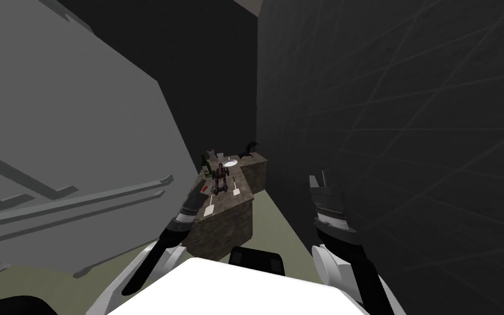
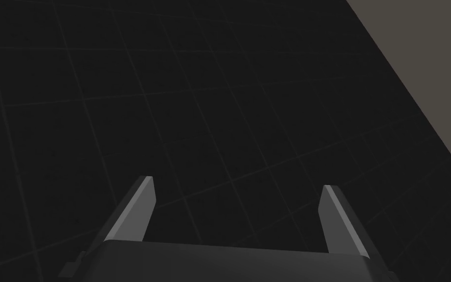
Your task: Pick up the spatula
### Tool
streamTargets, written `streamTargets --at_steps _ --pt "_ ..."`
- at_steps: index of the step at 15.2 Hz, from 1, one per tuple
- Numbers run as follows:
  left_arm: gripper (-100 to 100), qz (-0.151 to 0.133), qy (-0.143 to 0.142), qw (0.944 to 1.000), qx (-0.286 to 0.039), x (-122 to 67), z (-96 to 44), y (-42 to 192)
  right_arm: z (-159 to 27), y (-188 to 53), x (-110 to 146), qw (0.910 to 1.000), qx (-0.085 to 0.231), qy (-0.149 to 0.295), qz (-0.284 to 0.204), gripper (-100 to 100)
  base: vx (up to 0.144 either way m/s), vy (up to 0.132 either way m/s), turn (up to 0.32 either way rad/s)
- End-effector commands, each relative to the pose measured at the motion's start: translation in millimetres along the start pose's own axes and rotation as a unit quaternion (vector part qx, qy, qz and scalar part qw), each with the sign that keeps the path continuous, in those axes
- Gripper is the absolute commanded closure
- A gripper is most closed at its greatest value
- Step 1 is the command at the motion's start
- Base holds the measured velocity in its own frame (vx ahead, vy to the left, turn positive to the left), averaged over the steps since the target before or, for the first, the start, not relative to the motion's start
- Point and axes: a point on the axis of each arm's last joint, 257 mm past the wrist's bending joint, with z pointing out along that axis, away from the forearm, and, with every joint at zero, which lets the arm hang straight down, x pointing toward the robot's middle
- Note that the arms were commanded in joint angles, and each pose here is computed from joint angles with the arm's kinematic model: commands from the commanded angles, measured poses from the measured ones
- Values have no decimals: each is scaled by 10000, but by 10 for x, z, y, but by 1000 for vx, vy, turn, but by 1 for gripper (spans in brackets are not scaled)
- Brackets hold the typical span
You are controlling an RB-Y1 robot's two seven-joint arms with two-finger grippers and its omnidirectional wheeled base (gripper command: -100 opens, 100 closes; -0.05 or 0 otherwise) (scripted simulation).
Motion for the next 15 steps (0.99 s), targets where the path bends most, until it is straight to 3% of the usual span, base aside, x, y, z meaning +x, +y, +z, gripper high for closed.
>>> streamTargets --at_steps 1,4,5,7,8,10,11,13,14,15 --pt "-100 78 135 9996 -221 -30 -66 103 0 0 0 10000 0 0 0 0 5 -24 -83" --pt "-100 162 280 9982 -513 -75 -161 268 0 0 0 10000 0 0 0 0 8 -25 -72" --pt "-100 174 269 9962 -808 -149 -280 439 0 0 0 10000 0 0 0 0 11 -31 -107" --pt "-100 242 404 9955 -818 -134 -269 436 0 0 0 10000 0 0 0 0 11 -27 -61" --pt "-100 271 419 9924 -1126 -215 -399 607 0 0 0 10000 0 0 0 0 14 -34 -85" --pt "-100 326 524 9916 -1133 -205 -390 604 0 0 0 10000 0 0 0 0 12 -27 -65" --pt "-100 361 538 9873 -1451 -296 -531 772 0 0 0 10000 0 0 0 0 11 -25 -88" --pt "-100 414 640 9864 -1457 -289 -520 769 0 0 0 10000 0 0 0 0 14 -23 -84" --pt "-100 444 631 9810 -1779 -390 -675 932 0 0 0 10000 0 0 0 0 20 -30 -90" --pt "-100 496 728 9800 -1784 -385 -663 928 0 0 0 10000 0 0 0 0 23 -33 -92"
